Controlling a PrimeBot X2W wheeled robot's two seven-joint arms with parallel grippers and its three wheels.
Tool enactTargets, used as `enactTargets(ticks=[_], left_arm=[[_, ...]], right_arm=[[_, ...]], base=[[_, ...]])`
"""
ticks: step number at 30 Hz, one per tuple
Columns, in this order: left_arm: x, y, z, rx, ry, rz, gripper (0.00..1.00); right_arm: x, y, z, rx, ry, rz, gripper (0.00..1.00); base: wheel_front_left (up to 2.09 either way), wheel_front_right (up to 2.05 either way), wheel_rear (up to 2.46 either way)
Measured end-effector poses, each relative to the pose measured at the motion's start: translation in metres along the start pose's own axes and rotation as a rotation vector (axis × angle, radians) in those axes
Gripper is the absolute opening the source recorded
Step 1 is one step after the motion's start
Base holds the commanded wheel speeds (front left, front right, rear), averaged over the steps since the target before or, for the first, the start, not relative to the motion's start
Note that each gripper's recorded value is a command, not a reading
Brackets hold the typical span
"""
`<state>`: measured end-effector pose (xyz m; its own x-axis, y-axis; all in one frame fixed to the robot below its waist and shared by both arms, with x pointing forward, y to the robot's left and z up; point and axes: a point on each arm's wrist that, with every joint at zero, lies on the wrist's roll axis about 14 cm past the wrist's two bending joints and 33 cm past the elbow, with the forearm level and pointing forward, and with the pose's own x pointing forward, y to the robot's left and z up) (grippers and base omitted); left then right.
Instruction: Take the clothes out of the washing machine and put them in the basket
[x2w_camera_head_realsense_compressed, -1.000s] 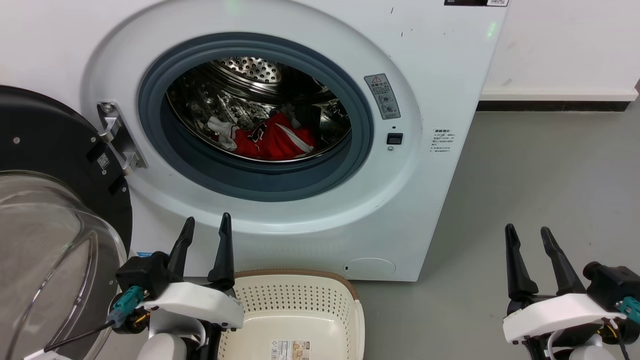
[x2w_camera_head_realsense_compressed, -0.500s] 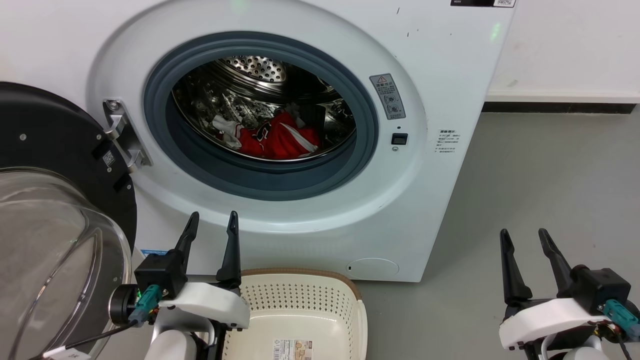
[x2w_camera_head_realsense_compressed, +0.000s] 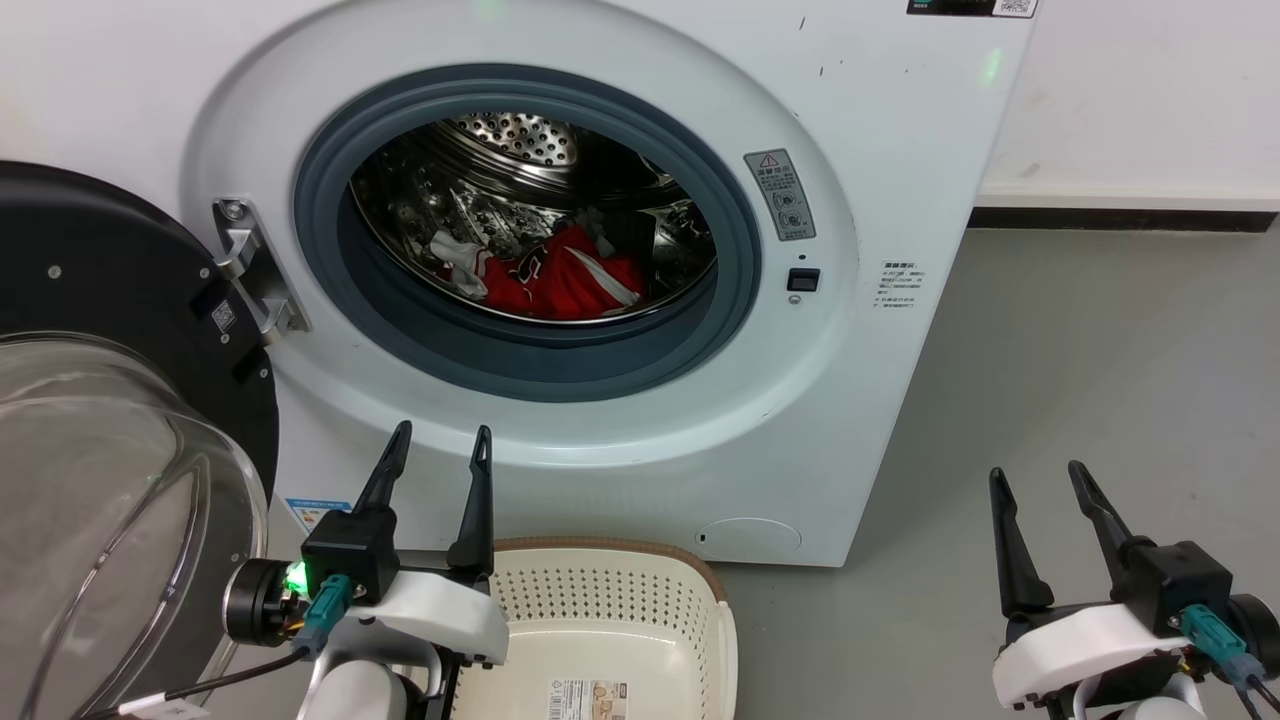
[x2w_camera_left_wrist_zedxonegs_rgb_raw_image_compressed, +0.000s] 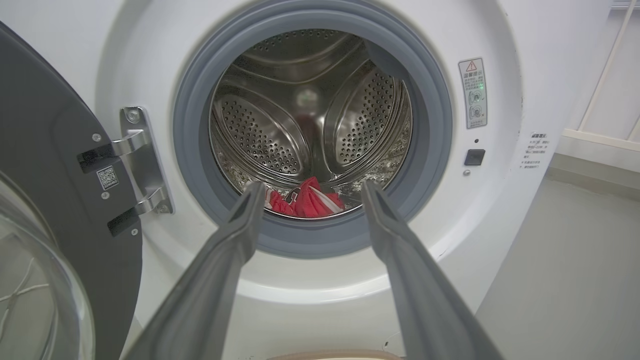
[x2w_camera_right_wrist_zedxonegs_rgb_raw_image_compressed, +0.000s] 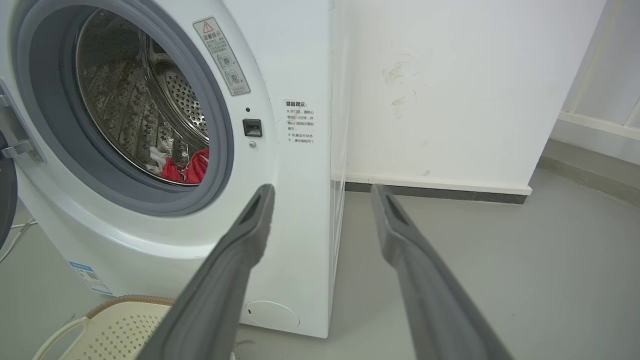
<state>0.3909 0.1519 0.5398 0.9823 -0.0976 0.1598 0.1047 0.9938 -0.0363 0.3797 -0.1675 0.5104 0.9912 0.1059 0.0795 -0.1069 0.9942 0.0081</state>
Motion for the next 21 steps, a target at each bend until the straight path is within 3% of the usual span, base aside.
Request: enactTargets(ticks=[21], left_arm=[[0.0011,-0.0006,-0.0019,0.05,-0.003,-0.008,1.0]], right_arm=[[0.0017,0.0034,-0.0044,-0.053,0.008,0.019,1.0]], base=[[0.0,0.0,0.0]])
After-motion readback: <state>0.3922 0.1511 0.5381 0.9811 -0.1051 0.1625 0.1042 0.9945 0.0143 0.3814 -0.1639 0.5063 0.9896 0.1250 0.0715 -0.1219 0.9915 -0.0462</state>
